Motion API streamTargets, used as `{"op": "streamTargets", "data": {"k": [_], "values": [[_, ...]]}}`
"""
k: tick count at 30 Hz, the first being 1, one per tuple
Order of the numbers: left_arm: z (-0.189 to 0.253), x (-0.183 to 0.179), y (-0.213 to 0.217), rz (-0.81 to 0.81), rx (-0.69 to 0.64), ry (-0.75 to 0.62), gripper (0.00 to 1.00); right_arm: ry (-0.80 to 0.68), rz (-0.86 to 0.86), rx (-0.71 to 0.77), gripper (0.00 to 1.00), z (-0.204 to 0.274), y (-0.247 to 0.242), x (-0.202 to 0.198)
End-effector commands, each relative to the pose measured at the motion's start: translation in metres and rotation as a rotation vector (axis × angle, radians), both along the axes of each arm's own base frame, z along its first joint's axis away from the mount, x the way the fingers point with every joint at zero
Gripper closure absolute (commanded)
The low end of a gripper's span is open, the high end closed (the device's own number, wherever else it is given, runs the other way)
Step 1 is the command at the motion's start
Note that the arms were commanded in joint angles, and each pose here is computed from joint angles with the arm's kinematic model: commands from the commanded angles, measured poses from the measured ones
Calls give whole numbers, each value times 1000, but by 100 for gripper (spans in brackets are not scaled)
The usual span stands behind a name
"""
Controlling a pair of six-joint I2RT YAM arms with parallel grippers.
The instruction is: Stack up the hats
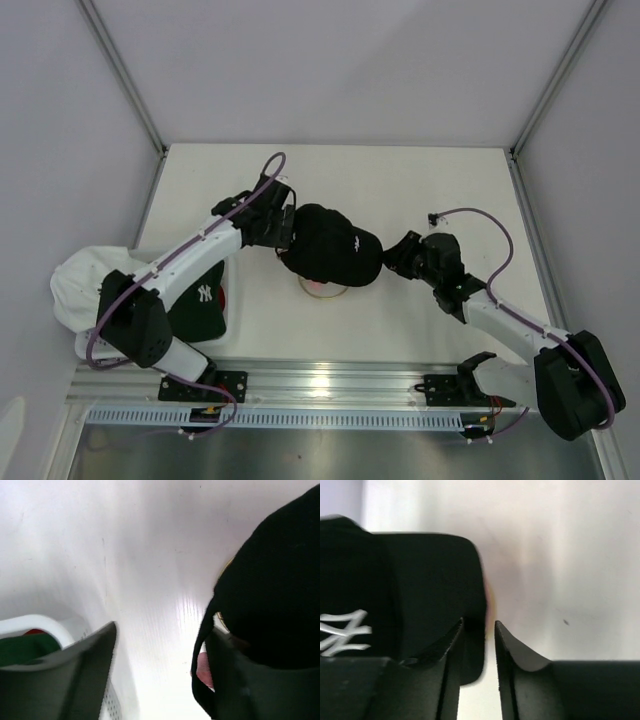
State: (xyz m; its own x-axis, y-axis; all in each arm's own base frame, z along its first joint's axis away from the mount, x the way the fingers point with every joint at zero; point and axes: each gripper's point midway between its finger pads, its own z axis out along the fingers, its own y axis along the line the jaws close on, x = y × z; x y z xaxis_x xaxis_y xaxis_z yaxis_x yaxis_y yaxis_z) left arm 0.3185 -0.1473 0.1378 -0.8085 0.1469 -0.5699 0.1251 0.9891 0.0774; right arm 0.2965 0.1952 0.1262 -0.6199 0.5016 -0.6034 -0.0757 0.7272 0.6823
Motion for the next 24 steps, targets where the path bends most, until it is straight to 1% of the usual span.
{"op": "streamTargets", "data": {"k": [1, 3, 4, 6, 8, 10, 11, 13, 17, 18, 19, 20, 21, 22, 24], "values": [[53, 5, 2, 1, -31, -113, 23, 110, 15, -193, 58, -28, -20, -13], [67, -2, 8, 12, -34, -127, 16, 107, 6, -184, 48, -19, -19, -10], [71, -4, 13, 38, -33, -138, 9, 95, 5, -171, 41, -9, -18, -9], [83, -12, 20, 64, -50, -156, 1, 88, 10, -153, 36, -1, -15, -9], [89, -19, 22, 86, -97, -157, 0, 77, 6, -132, 33, 9, -14, -8], [98, -26, 23, 94, -158, -173, 0, 67, 4, -120, 32, 17, -13, -9], [98, -31, 18, 75, -197, -158, 1, 55, 5, -115, 32, 23, -13, -8], [104, -36, 21, 85, -239, -172, 1, 50, 7, -120, 30, 28, -13, -9], [112, -44, 42, 154, -288, -173, 0, 15, -17, -146, 29, 50, -20, -5], [116, -47, 47, 173, -304, -175, 0, -1, -12, -158, 27, 62, -22, -5], [122, -55, 69, 254, -307, -180, 0, -15, -10, -164, 22, 70, -23, -4], [130, -60, 84, 317, -302, -195, 1, -28, -36, -182, 14, 77, -29, -1], [132, -67, 101, 390, -282, -198, 1, -40, -32, -191, 2, 85, -29, 0], [138, -86, 142, 581, -226, -215, 1, -68, -24, -203, 0, 103, -32, 2], [139, -111, 180, 796, -182, -235, 1, -72, -12, -219, 1, 114, -33, 3]]}}
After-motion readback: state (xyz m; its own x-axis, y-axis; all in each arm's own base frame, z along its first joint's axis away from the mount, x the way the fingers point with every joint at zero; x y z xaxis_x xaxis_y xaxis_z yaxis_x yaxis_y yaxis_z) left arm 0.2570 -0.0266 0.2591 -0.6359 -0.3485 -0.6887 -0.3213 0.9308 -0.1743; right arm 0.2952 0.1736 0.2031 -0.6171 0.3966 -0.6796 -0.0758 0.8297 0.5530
